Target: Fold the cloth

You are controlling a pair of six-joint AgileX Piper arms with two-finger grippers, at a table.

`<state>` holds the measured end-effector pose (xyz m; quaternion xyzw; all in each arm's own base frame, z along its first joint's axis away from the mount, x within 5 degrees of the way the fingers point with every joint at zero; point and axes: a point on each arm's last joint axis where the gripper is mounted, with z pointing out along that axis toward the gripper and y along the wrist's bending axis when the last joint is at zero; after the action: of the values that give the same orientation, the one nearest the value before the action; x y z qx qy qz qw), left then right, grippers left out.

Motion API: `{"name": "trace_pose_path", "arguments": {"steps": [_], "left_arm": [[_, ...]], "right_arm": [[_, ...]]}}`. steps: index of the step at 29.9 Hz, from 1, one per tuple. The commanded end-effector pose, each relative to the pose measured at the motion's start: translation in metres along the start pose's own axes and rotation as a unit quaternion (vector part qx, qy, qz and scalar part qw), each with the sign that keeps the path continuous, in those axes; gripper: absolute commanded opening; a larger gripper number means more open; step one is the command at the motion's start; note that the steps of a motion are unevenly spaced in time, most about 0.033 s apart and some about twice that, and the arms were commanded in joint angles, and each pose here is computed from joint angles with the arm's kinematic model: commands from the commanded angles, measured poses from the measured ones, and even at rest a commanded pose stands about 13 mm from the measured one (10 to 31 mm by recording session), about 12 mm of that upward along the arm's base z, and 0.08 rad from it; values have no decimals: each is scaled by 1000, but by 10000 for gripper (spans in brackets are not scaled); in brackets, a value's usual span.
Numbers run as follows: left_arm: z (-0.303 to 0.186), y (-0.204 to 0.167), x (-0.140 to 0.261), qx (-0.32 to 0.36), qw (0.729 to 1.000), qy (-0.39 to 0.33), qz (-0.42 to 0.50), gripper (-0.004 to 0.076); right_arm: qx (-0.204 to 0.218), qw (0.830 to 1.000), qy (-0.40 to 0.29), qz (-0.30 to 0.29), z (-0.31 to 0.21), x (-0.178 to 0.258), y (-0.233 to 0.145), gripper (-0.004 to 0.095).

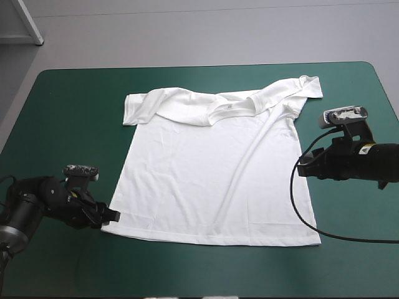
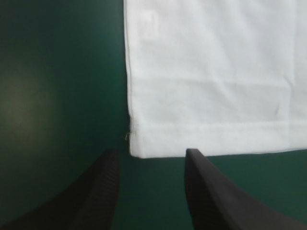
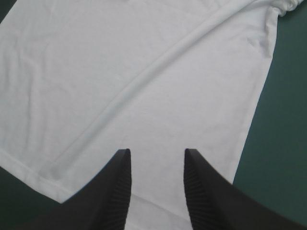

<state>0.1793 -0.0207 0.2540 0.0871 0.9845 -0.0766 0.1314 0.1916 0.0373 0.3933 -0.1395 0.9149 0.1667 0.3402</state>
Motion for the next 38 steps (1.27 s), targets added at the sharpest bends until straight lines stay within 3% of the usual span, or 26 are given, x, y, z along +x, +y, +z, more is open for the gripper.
{"name": "trace_pose_path", "arguments": {"steps": [1,12,22,24,26,28,32,38], "left_arm": [[13,-1,4,9,999,-25,-19,319],[29,2,7,3,998,-54,-8,319],[60,5,3,30,999,28,-1,316],[63,3,5,44,998,46,7,278],[63,2,7,47,997,55,11,175],[62,2,8,47,997,59,27,19],[62,2,8,50,996,59,33,19],[62,2,7,49,997,56,32,19]], "right_arm": [[-10,999,-45,-1,-7,-3,5,350],[-21,998,-58,2,-8,-5,7,350],[-22,998,-59,2,-8,-6,8,350],[-23,998,-53,1,-8,-5,8,350],[-19,999,-38,-4,-7,-2,7,350],[-7,1000,-9,-6,-7,3,5,343],[36,998,42,5,-3,18,-4,296],[30,991,123,39,28,61,-13,293]]}}
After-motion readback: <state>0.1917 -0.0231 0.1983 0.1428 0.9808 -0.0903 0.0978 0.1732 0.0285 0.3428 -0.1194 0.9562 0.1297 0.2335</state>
